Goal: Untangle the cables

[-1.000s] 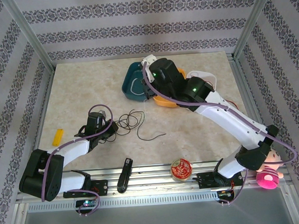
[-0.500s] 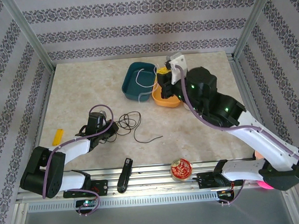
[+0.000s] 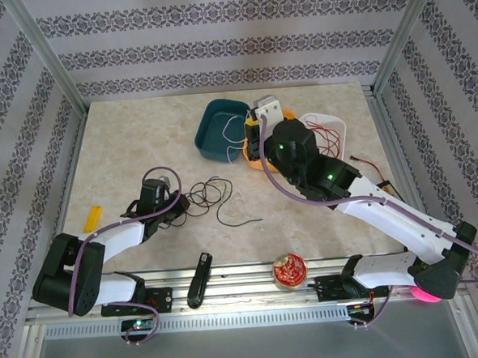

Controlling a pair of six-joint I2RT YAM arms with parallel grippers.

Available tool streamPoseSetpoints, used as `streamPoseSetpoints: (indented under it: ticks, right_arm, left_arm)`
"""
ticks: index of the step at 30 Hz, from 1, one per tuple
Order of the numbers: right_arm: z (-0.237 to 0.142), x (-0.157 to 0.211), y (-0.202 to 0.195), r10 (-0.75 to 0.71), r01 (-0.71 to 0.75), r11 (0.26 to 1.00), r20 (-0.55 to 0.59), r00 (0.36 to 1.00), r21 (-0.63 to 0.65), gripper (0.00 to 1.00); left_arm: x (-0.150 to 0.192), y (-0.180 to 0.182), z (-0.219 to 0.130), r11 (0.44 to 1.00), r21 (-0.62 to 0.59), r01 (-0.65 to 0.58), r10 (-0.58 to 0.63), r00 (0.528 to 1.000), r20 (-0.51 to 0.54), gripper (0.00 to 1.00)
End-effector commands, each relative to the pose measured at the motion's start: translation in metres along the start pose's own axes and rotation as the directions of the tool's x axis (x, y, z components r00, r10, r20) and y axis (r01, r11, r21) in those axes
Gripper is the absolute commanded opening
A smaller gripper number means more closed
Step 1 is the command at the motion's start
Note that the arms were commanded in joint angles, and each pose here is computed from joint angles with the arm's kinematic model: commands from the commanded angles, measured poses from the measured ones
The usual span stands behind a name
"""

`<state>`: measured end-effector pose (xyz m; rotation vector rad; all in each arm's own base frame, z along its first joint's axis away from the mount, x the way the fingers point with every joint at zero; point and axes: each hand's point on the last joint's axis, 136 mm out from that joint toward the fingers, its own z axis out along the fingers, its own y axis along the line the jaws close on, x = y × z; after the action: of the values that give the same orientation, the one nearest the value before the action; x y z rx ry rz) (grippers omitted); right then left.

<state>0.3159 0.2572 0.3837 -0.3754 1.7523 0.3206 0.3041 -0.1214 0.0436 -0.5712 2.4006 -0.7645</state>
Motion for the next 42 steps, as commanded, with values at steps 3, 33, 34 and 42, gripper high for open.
streamPoseSetpoints:
  ticks: [3,33,34,42]
  right_arm:
    - [0.009,-0.008,-0.029,0.054,-0.053,0.994,-0.017,0.998,0.093,0.00]
    - [0.128,0.139,-0.175,0.334,-0.206,0.909,-0.337,0.880,0.363,0.00]
    - [0.131,0.145,-0.178,0.342,-0.208,0.905,-0.344,0.874,0.372,0.00]
    - [0.147,0.181,-0.179,0.382,-0.232,0.902,-0.426,0.820,0.363,0.04]
  left_arm:
    - [-0.004,-0.003,-0.002,1.000,0.024,0.015,-0.016,1.000,0.016,0.00]
    - [-0.004,-0.003,-0.006,1.000,0.021,0.006,-0.007,1.000,0.018,0.00]
    - [-0.004,-0.003,-0.006,1.000,0.021,0.007,-0.007,1.000,0.020,0.00]
    - [-0.005,-0.002,-0.006,1.000,0.014,0.004,-0.005,1.000,0.023,0.00]
